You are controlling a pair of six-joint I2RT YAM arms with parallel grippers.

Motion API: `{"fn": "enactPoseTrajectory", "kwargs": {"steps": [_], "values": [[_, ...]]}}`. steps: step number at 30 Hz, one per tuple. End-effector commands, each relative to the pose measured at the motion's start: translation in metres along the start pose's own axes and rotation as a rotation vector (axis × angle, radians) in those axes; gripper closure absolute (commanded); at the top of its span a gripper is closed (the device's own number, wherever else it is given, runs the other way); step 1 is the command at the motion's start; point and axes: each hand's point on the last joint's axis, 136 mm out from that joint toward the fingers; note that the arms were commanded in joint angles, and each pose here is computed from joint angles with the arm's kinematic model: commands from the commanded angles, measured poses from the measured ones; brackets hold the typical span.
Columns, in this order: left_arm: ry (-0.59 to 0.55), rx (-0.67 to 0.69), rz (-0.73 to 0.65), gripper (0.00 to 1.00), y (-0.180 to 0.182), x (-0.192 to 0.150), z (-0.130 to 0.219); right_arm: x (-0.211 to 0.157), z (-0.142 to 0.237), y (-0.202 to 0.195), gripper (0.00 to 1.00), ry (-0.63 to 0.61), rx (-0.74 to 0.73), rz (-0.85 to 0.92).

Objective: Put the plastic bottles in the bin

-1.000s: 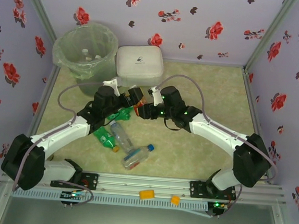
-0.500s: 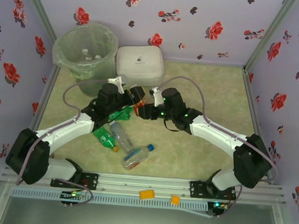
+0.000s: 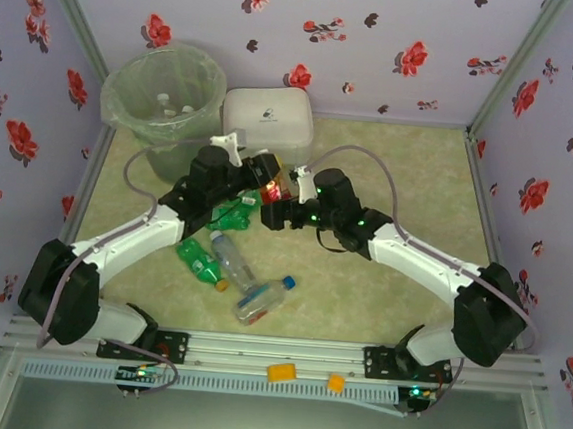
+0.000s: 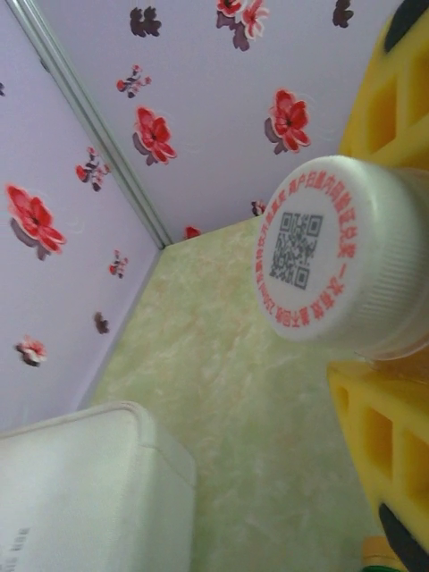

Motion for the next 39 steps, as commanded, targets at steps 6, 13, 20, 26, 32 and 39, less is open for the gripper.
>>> {"fn": "enactPoseTrajectory", "kwargs": {"steps": [6, 13, 20, 26, 32, 39], "values": [[-0.179, 0.030, -0.223, 0.64, -0.027, 0.111, 0.014, 0.002, 0.032, -0.009, 0.00, -0.073, -0.087, 0.010], [-0.341, 0.105, -0.325, 0.64, -0.029, 0.208, 0.049, -0.008, 0.038, -0.028, 0.00, -0.064, -0.186, -0.028], [-0.459, 0.231, -0.338, 0.65, -0.006, 0.281, 0.092, -0.017, 0.049, -0.042, 0.00, -0.081, -0.265, -0.046], [-0.467, 0.312, -0.295, 0.65, 0.034, 0.299, 0.093, -0.017, 0.052, -0.045, 0.00, -0.078, -0.284, -0.053], [-0.355, 0.384, -0.193, 0.64, 0.088, 0.295, 0.062, -0.015, 0.057, -0.042, 0.00, -0.078, -0.282, -0.063], [-0.274, 0.381, -0.136, 0.28, 0.109, 0.289, 0.035, -0.019, 0.062, -0.045, 0.00, -0.091, -0.293, -0.113]]}}
Point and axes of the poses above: each hand's point on the last joint's axis, 136 mm out from that joint toward the fingers, its own z axis back along the fingers, its own y axis along the line the jaws close on, x = y × z, and after that the axes turned 3 degrees about z, right-handed
